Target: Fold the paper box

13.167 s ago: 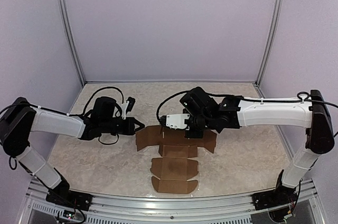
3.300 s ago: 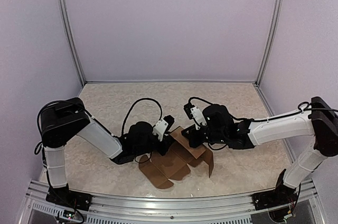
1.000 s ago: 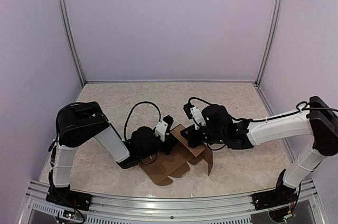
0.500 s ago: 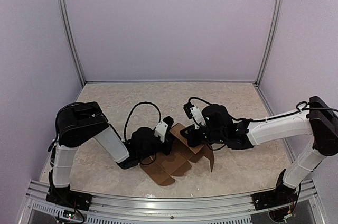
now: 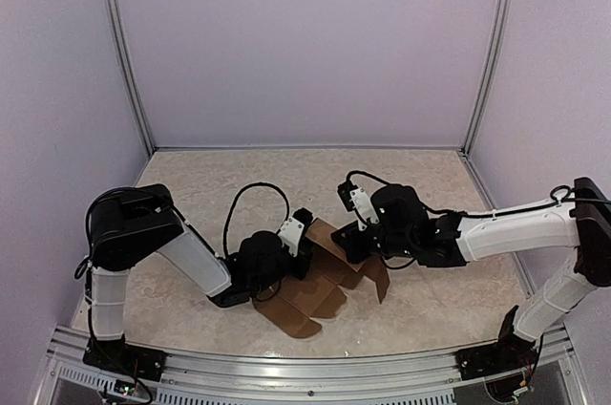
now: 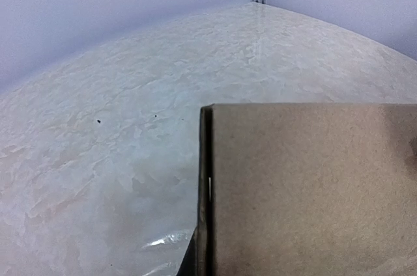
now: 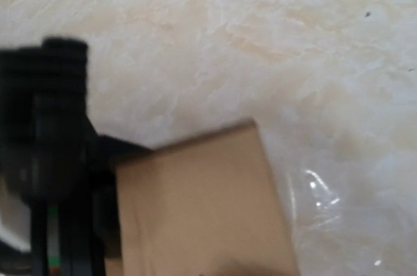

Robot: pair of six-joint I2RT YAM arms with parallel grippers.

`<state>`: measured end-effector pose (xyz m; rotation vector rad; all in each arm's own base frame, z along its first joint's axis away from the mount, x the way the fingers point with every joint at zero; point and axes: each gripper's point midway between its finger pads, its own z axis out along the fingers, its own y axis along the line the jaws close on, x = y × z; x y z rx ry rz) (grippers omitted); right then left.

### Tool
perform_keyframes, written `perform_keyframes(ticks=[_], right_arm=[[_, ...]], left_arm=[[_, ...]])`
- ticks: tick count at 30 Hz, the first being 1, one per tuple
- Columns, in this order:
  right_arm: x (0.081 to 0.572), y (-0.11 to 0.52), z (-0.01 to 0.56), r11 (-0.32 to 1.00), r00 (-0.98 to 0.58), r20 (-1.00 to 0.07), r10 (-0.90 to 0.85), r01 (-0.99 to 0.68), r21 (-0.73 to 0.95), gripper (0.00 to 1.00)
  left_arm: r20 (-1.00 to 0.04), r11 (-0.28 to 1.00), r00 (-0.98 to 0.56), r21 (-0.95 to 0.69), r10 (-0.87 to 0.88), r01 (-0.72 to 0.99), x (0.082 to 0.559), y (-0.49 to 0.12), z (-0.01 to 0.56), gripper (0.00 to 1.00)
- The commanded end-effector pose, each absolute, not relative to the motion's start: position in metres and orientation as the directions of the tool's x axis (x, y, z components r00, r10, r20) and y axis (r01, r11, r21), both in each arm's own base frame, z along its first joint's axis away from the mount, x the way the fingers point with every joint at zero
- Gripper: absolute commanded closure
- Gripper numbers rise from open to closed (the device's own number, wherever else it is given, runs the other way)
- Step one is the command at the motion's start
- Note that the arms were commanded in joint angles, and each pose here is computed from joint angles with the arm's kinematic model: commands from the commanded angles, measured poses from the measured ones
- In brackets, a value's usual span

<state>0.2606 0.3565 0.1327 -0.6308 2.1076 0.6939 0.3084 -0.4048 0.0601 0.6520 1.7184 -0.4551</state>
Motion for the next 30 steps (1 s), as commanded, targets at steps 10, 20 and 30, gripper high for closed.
perform_keyframes(ticks=[10, 20, 30], right_arm=[[0.251, 0.311, 0.186, 0.769, -0.476, -0.862, -0.176, -0.612, 0.181, 1.00], [0.250, 0.303, 0.175, 0.789, -0.504, -0.850, -0.154, -0.580, 0.201, 1.00], [0.260, 0.313, 0.160, 0.796, -0.537, -0.825, -0.176, -0.570, 0.201, 1.00]], left_arm=[[-0.941, 0.885, -0.327, -0.079, 0.085, 0.458, 0.323, -0.375, 0.075, 1.00], [-0.921, 0.927, -0.388, -0.112, 0.039, 0.358, 0.328, -0.366, 0.078, 1.00], [-0.892, 0.931, -0.450, -0.135, 0.035, 0.340, 0.323, -0.366, 0.073, 1.00]])
